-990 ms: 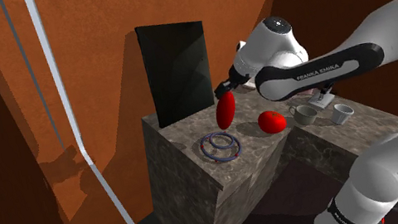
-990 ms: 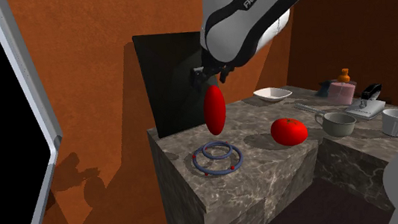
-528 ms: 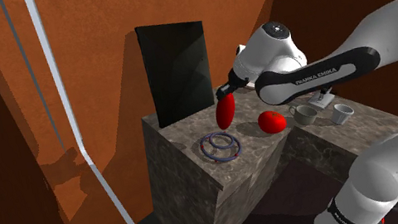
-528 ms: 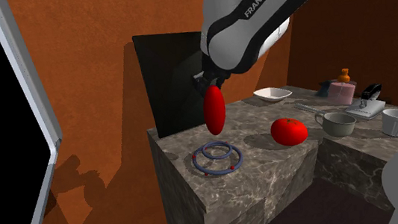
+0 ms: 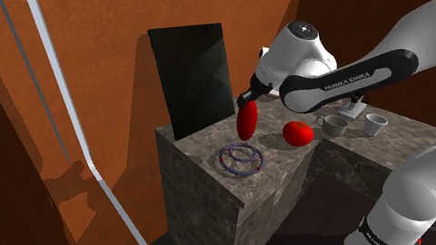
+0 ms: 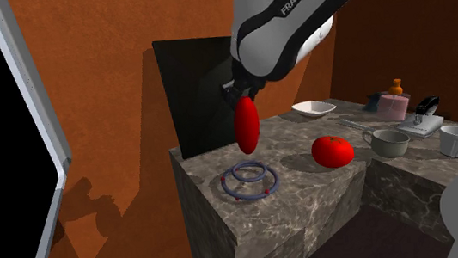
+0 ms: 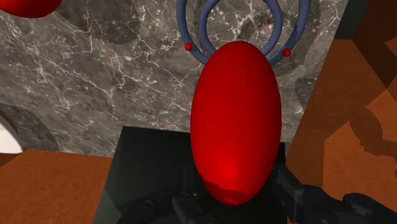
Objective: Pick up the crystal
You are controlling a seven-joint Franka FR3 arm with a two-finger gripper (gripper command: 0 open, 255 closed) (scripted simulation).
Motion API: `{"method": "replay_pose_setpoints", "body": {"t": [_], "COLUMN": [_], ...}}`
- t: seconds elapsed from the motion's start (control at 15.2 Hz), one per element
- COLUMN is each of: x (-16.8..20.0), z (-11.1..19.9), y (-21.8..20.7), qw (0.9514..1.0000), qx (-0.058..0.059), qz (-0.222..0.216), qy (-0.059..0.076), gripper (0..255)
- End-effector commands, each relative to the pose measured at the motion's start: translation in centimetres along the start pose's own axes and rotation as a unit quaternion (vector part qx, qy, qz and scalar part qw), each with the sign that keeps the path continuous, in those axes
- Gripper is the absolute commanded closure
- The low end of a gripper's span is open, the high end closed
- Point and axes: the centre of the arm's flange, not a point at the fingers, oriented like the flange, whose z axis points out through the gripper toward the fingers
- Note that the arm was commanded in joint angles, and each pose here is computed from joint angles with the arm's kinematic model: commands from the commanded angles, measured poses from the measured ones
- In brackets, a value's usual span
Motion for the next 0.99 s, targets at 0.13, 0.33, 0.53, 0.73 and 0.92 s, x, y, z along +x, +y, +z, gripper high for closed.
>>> {"method": "replay_pose_setpoints", "body": {"t": [0.13,0.33,0.53,0.73,0.92], "x": [1.1,1.9,2.8,3.6,3.9], "z": [-1.6,-2.9,-4.3,-5.6,-6.1], "y": [0.5,0.7,1.0,1.3,1.4], "qw": [1.0000,1.0000,1.0000,1.0000,1.0000], "qx": [0.000,0.000,0.000,0.000,0.000], "qz": [0.000,0.000,0.000,0.000,0.000], "qy": [0.000,0.000,0.000,0.000,0.000], "gripper": [255,255,255,255,255]}}
